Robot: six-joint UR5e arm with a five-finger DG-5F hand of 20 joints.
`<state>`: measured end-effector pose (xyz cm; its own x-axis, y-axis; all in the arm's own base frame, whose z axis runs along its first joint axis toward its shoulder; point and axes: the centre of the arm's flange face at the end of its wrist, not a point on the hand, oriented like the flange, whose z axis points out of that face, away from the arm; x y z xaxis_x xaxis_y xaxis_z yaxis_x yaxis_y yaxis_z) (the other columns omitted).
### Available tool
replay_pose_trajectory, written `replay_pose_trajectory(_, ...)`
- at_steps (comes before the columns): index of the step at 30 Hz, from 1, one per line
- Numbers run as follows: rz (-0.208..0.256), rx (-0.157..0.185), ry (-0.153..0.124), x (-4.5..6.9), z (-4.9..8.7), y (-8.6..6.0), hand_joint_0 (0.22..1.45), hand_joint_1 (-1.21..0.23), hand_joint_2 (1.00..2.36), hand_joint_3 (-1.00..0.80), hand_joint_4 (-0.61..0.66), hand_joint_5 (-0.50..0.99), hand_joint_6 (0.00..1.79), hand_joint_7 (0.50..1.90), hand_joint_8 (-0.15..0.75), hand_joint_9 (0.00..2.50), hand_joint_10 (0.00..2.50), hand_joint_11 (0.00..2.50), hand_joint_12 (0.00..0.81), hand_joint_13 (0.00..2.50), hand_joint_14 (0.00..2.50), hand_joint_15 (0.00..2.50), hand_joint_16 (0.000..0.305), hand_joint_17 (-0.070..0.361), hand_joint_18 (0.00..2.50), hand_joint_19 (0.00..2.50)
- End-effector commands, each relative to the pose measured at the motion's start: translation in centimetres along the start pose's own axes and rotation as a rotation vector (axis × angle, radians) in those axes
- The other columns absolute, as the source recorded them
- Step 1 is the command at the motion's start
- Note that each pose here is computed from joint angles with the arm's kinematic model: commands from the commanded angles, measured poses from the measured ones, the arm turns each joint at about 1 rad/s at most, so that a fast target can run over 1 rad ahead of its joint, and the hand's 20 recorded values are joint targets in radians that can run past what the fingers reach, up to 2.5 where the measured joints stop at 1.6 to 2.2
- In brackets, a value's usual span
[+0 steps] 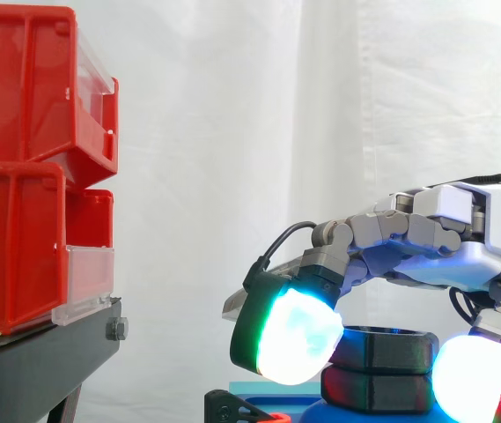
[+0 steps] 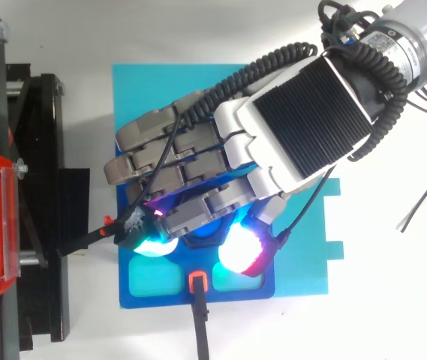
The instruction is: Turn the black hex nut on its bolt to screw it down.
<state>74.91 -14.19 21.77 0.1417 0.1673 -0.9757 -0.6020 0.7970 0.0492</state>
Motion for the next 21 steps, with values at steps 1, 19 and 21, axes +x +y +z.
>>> replay_pose_trajectory(1, 0.000, 0.000, 0.000, -0.02, -0.01, -0.03, 0.59, -0.57, 1.01, -0.34, 0.22, -0.17, 0.58, 0.95, 0.273, 0.55, 0.01, 0.39, 0.315, 0.49, 0.01, 0.17, 0.042, 0.094, 0.40, 0.25)
replay_pose_trajectory(19, -0.010, 0.002, -0.011, -0.21, -0.16, -0.32, 0.56, -0.65, 1.01, -0.38, 0.21, -0.18, 0.66, 0.85, 0.273, 0.56, 0.01, 0.43, 0.321, 0.51, 0.01, 0.19, 0.043, 0.096, 0.42, 0.25)
replay_pose_trajectory(21, -0.010, 0.002, -0.011, -0.21, -0.16, -0.32, 0.53, -0.63, 1.00, -0.43, 0.23, -0.18, 0.62, 0.88, 0.284, 0.56, 0.01, 0.42, 0.329, 0.51, 0.01, 0.19, 0.044, 0.100, 0.43, 0.25)
